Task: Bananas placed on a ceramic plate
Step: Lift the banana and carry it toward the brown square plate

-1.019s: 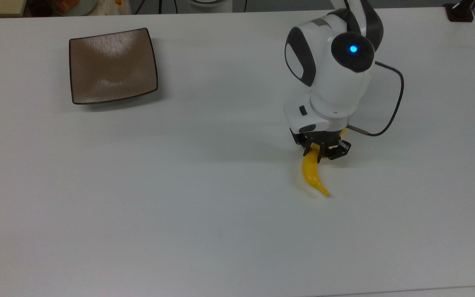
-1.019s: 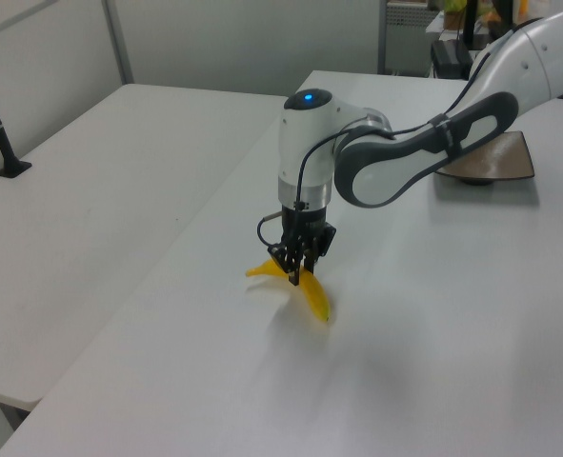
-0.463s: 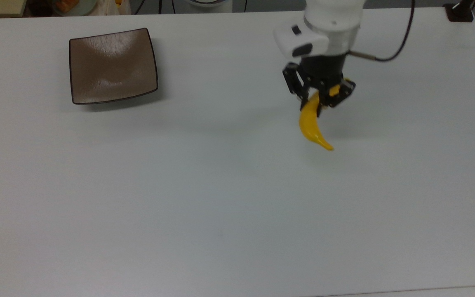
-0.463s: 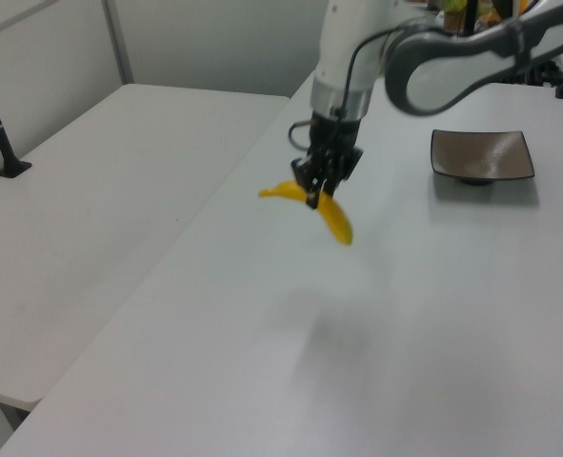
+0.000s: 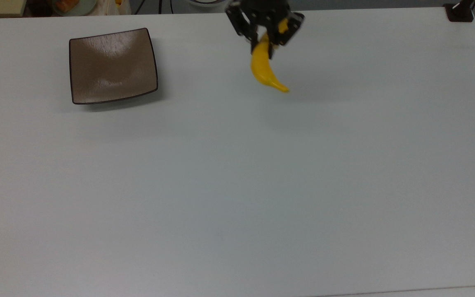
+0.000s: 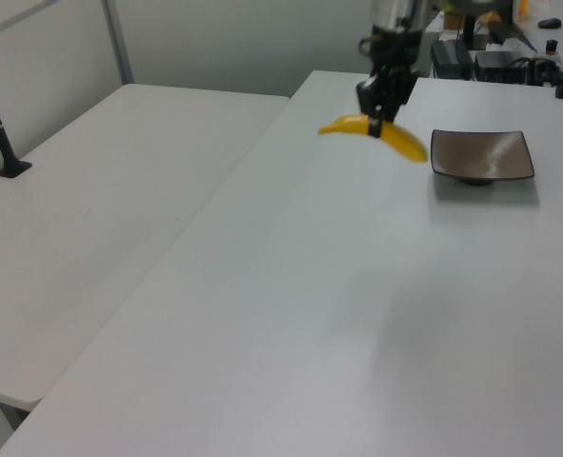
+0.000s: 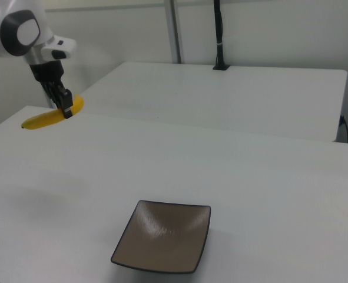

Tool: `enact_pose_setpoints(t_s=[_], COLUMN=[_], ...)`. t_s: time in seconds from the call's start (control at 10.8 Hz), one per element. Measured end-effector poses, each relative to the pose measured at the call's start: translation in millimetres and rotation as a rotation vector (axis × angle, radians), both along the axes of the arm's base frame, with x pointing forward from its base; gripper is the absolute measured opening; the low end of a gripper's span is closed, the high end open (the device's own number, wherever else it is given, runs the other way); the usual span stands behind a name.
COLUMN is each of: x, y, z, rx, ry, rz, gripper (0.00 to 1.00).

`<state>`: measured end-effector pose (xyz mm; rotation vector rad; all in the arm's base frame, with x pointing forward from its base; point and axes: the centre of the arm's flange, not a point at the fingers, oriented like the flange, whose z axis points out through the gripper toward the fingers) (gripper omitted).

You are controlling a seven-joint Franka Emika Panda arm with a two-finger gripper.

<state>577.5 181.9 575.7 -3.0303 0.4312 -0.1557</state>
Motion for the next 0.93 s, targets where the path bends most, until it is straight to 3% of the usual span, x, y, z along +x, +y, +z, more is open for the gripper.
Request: enact_pose_setpoints(t_s=[0.28,0.56,0.93], x=[-31.0,-42.2,-50.8], y=[-80.2,-158.1,-266.1], z=[33.1,35.1,10.9], rx=[-0.027,-0.033,-0.015], ry=[0.071,0.128,0.16], rz=[0.144,0.282,0.23], gripper=[0.31,0.31,0.31])
